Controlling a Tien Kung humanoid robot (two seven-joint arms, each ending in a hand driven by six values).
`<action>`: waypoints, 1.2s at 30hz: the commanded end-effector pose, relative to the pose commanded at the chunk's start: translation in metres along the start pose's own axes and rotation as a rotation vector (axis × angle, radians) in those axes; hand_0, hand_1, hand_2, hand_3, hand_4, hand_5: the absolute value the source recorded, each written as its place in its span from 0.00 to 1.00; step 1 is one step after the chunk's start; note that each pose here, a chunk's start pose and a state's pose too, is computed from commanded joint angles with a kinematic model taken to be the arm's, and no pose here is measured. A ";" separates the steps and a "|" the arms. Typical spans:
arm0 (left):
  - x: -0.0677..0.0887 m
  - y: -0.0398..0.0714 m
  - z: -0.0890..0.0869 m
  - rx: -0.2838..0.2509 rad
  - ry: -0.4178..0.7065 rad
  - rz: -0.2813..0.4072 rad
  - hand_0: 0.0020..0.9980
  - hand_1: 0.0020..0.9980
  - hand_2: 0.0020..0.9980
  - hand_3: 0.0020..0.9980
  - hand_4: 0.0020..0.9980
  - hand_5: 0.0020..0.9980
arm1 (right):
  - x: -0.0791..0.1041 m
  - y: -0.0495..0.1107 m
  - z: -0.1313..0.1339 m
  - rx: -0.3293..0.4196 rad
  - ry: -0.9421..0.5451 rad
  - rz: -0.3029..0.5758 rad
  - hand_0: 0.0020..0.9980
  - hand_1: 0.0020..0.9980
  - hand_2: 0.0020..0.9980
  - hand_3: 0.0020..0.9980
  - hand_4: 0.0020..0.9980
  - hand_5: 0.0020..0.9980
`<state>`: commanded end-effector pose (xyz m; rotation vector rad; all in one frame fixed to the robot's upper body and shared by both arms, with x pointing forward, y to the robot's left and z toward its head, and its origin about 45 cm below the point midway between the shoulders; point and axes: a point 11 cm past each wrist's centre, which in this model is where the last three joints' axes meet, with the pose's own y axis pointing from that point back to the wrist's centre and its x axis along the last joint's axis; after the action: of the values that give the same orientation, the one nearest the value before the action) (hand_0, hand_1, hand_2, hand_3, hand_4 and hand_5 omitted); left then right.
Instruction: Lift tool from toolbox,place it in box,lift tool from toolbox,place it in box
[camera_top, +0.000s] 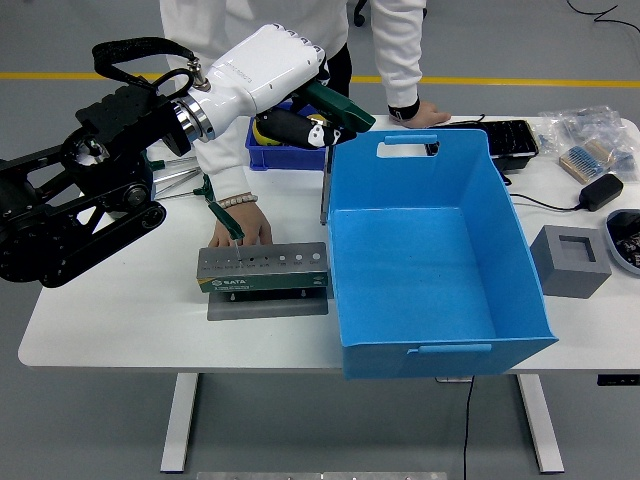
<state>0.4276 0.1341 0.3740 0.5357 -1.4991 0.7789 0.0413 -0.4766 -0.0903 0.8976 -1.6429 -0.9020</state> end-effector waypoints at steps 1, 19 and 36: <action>0.003 0.000 0.000 0.000 0.004 0.007 0.23 0.00 0.02 0.00 0.72 0.58 | 0.000 0.000 0.000 0.000 0.000 0.000 0.79 0.74 0.75 0.73 0.98 0.84; 0.038 -0.011 0.054 -0.107 0.187 0.145 0.23 0.00 0.02 0.00 0.72 0.57 | -0.001 0.000 0.003 -0.008 0.004 -0.004 0.78 0.74 0.75 0.73 0.98 0.84; -0.090 -0.005 0.098 -0.123 0.330 -0.242 0.25 0.03 0.09 0.06 0.77 0.60 | 0.001 0.000 0.003 -0.010 0.020 -0.001 0.78 0.73 0.75 0.73 0.98 0.84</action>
<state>0.3737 0.0471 0.2884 0.4598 -1.1439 0.5513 0.0377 -0.4772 -0.0904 0.8982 -1.6192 -0.8991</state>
